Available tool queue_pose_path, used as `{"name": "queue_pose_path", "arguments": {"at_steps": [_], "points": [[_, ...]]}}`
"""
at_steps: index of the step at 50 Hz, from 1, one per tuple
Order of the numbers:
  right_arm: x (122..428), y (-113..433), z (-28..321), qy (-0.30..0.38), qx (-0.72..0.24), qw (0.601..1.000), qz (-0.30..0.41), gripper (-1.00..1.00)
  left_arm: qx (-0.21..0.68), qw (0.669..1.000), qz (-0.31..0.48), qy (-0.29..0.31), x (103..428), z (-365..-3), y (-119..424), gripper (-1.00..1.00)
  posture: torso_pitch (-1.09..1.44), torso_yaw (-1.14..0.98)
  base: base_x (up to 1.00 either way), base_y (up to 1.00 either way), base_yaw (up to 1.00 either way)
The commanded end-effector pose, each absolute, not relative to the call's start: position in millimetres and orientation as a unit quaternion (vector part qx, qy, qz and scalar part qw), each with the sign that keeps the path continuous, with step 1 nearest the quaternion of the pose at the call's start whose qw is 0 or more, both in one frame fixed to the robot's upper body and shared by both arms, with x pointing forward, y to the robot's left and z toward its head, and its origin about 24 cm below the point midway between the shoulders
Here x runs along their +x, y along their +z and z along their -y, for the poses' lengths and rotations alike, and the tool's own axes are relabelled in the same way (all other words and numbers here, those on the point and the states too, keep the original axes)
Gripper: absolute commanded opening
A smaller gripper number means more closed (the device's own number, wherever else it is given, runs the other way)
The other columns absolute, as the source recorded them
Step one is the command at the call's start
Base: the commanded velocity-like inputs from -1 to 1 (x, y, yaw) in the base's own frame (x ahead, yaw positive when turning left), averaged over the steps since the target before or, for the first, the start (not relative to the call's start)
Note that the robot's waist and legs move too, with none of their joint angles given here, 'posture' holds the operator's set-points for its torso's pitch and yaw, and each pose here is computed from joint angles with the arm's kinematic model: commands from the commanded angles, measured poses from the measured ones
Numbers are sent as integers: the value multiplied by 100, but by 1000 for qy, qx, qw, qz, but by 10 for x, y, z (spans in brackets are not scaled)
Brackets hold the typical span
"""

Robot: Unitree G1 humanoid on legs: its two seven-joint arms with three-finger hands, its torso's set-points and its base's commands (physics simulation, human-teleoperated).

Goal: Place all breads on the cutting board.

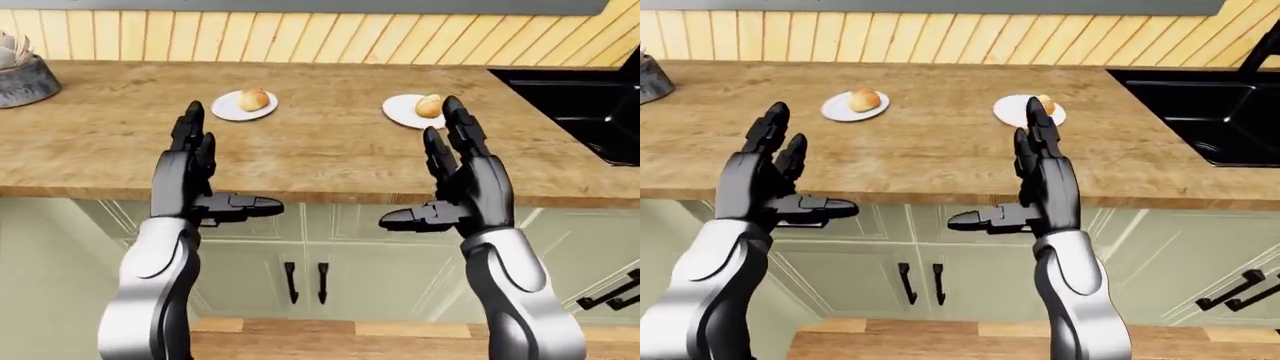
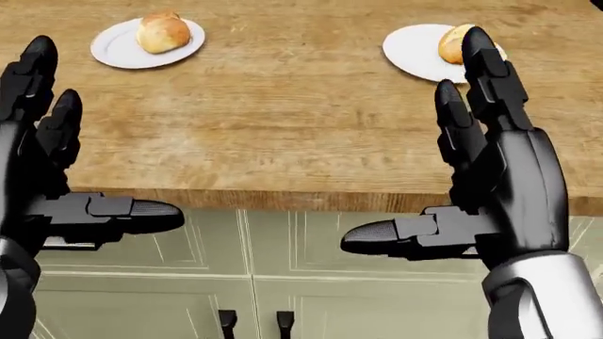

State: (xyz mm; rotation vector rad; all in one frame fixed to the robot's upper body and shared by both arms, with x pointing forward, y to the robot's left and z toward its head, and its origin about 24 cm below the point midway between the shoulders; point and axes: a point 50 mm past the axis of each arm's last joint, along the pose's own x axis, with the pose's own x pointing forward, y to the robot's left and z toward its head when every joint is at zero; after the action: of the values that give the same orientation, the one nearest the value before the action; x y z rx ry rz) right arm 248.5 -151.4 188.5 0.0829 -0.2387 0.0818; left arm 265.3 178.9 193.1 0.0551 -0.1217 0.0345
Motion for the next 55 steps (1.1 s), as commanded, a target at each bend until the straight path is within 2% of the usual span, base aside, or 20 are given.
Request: {"name": "queue_pose_path", "arguments": {"at_steps": [1, 10, 27, 55], "points": [[2443, 2020, 1533, 36, 38, 986, 158, 100, 29, 995, 99, 8, 2620, -1752, 2069, 100, 0, 0, 0, -17, 0], [2450, 2021, 1541, 31, 34, 987, 157, 100, 27, 994, 102, 13, 2621, -1794, 2094, 100, 0, 0, 13, 0, 0], [2458, 2039, 1553, 28, 37, 986, 161, 100, 27, 994, 106, 14, 2629, -1804, 2148, 100, 0, 0, 76, 0, 0], [2380, 2150, 1563, 29, 46, 981, 187, 100, 24, 992, 119, 23, 2540, -1892, 2290, 100, 0, 0, -12, 3, 0]]}}
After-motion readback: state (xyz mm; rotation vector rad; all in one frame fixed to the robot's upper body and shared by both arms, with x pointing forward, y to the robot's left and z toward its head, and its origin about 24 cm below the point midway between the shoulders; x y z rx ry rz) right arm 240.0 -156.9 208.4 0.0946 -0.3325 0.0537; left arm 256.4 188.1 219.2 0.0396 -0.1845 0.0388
